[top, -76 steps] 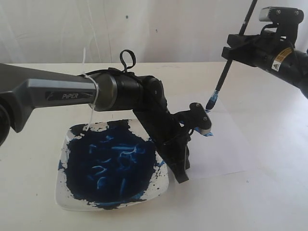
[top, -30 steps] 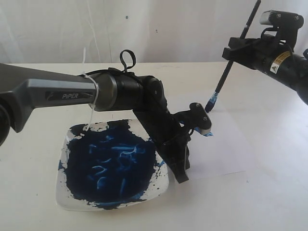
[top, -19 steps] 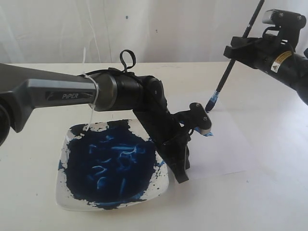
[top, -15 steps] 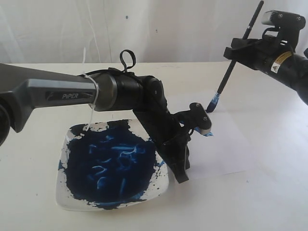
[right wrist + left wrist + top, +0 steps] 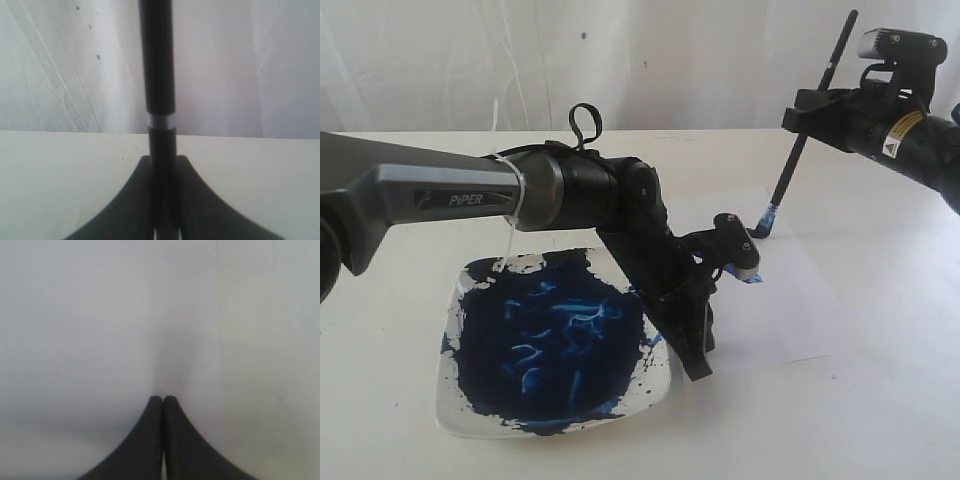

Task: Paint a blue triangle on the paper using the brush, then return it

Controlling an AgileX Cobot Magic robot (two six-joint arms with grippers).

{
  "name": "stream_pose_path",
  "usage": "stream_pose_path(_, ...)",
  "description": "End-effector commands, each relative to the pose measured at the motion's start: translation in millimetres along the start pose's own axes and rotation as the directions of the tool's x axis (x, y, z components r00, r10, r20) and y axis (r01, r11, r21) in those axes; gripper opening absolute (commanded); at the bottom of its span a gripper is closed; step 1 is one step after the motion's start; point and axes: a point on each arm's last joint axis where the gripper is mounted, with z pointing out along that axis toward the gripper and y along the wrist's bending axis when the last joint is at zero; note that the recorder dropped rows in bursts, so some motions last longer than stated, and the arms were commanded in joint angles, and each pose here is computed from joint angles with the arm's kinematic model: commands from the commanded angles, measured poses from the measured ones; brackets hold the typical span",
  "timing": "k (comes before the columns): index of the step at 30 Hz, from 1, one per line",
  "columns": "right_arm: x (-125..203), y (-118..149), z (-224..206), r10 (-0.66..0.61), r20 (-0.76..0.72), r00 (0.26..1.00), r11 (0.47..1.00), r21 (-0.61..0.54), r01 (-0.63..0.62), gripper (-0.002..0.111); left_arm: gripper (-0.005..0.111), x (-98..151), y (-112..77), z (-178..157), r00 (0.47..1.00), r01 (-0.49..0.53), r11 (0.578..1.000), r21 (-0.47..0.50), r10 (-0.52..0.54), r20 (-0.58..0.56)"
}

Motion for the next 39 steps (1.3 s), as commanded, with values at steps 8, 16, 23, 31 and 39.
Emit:
stream_pose_path(8,3.5,2.1,0.0,0.009,-0.037,0.999,0.999,-0.031,-0.010,0.000,0.000,-0.1,-3.3,3.9,1.000,0.003,1.000,0.020,-0.003,-0.009)
stream_pose_path(16,-6.6,4.8,-4.2,0.000,-0.019,1.000,1.000,-0.029,-0.001,0.000,0.000,-0.1,-3.3,3.9,1.000,0.003,1.000,0.020,-0.003,-0.009)
stream_pose_path(23,-13.2,3.5,-9.5,-0.016,-0.054,0.998,1.000,0.023,0.017,0.000,0.000,-0.1,-3.3,3.9,1.000,0.003,1.000,0.020,-0.003,-0.009)
stream_pose_path(31,-12.1,4.4,-9.6,-0.012,-0.067,0.998,1.000,0.014,0.013,0.000,0.000,-0.1,-3.3,3.9,1.000,0.003,1.000,0.020,-0.003,-0.009)
stream_pose_path(39,-11.2,7.6,-10.7,0.005,-0.094,0.996,1.000,-0.013,-0.006,0.000,0.000,-0.1,-3.3,3.9,1.000,0.003,1.000,0.020,-0.003,-0.009)
